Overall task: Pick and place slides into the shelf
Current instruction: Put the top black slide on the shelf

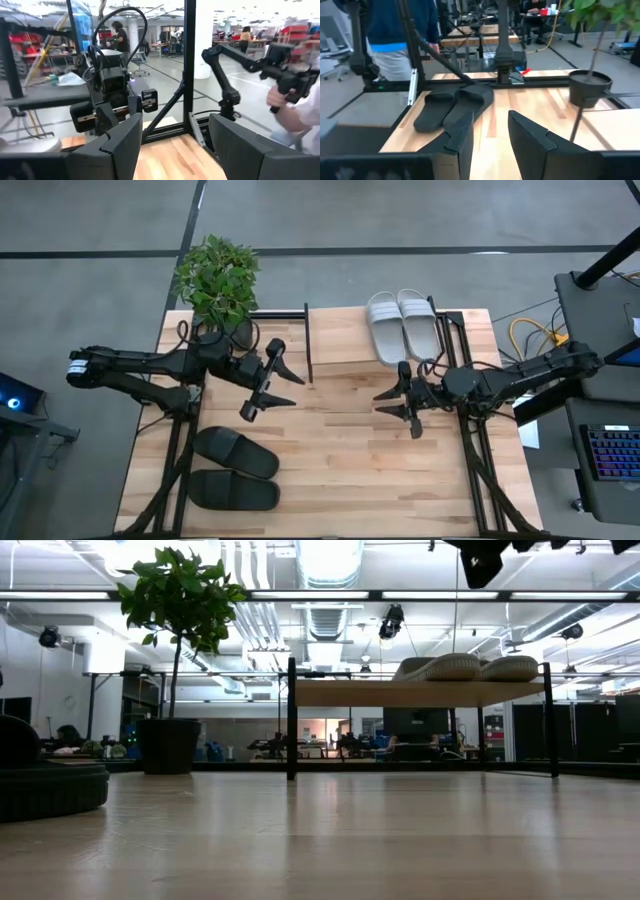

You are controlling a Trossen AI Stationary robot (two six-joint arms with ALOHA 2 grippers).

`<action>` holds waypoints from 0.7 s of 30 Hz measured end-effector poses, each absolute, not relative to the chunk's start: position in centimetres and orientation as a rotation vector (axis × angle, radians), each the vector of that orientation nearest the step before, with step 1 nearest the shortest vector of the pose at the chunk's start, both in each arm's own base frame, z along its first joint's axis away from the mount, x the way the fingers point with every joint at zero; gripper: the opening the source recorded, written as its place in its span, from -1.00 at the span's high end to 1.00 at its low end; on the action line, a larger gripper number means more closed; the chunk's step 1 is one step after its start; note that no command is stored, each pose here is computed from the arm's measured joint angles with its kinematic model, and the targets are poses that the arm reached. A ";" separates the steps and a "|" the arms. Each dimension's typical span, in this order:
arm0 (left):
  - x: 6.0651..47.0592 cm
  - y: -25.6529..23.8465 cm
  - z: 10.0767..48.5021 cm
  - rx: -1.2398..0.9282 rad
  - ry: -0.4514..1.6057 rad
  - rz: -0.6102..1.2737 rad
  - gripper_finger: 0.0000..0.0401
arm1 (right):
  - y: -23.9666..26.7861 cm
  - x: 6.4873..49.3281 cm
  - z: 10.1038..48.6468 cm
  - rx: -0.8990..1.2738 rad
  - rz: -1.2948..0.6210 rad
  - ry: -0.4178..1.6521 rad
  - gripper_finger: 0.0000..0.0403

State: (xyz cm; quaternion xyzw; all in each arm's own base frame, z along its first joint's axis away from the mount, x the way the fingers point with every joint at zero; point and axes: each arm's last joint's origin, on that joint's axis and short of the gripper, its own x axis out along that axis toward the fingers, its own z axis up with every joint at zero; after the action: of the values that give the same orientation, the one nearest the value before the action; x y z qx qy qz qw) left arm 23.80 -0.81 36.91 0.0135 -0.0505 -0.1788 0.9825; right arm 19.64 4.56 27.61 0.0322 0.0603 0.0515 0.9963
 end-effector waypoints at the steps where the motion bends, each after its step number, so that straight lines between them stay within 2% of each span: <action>1: 23.8 -0.8 36.9 0.015 -0.097 -0.365 -0.07 | 4.7 19.6 27.4 0.065 0.109 0.116 0.45; 6: 23.5 -0.7 36.8 -0.102 0.001 -0.339 -0.07 | 4.9 19.5 26.8 0.070 0.120 0.099 0.47; 14: 22.1 -0.2 35.4 -0.356 0.274 -0.141 -0.07 | 4.9 19.5 27.5 0.056 0.122 0.073 0.47; 21: 21.4 -0.8 32.7 -0.301 0.514 -0.138 -0.07 | 4.9 19.5 27.5 0.025 0.122 0.076 0.47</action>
State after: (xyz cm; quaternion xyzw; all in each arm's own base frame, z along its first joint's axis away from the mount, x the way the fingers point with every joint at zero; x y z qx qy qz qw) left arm 21.37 -0.84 32.67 -0.1481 0.2532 -0.0682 0.9536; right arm 19.51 4.86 27.46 0.0125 0.0379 0.0610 0.9973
